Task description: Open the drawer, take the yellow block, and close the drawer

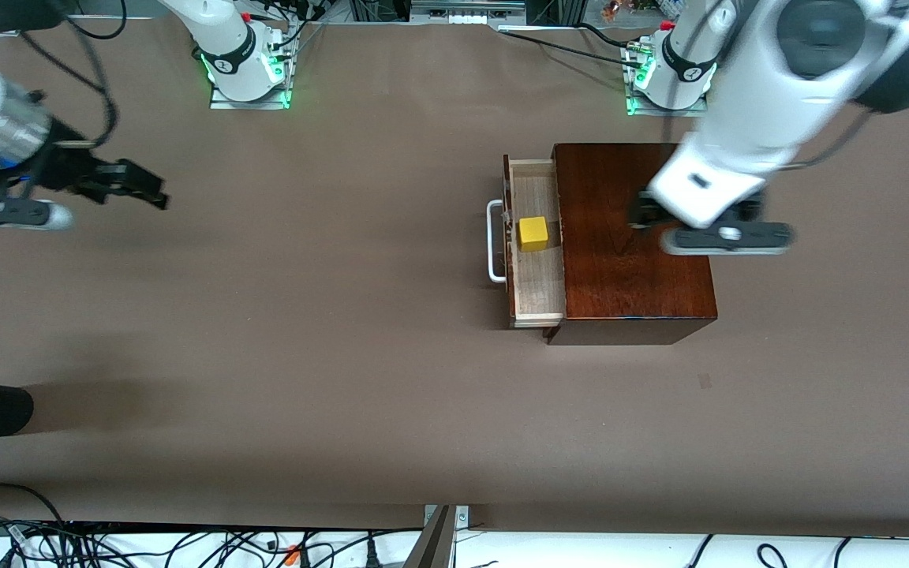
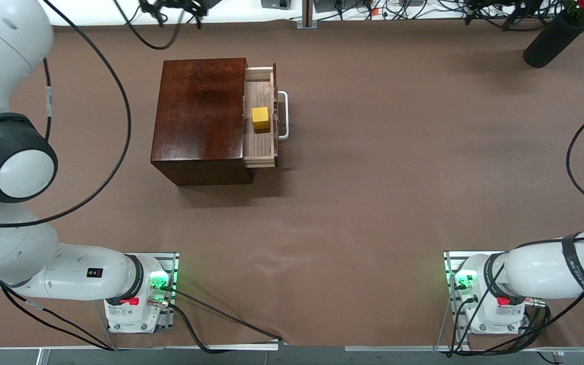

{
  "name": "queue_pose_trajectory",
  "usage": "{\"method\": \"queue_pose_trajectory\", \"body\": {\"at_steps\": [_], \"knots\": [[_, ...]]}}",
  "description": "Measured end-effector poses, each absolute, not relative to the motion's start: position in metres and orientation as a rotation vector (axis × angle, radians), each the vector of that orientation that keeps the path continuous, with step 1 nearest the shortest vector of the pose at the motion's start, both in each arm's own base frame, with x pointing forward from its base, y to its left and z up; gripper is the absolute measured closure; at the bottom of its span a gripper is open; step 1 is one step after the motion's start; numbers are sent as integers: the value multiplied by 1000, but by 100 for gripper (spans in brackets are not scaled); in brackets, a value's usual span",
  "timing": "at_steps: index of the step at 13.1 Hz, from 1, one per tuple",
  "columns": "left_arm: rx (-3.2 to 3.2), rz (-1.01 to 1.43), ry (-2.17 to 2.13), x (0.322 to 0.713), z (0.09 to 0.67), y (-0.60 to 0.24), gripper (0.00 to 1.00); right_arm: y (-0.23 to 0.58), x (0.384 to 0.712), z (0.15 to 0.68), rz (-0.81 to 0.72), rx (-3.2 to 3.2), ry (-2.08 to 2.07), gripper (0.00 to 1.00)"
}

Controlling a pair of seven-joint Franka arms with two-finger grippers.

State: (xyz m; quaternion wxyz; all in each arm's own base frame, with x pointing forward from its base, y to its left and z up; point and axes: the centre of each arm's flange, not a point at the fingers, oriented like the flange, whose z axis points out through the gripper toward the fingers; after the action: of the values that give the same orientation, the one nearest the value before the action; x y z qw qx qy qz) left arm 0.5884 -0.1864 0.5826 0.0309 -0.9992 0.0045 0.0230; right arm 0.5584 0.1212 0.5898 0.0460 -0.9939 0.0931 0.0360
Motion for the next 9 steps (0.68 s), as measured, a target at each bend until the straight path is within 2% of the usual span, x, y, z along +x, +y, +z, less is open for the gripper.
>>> {"method": "queue_pose_trajectory", "body": {"at_steps": [5, 9], "knots": [[-3192, 156, -3, 607, 598, -68, 0, 268, 525, 591, 46, -2897, 800, 0], [-3180, 131, 100, 596, 596, -10, 0, 373, 493, 557, 99, -2727, 1230, 0]]}}
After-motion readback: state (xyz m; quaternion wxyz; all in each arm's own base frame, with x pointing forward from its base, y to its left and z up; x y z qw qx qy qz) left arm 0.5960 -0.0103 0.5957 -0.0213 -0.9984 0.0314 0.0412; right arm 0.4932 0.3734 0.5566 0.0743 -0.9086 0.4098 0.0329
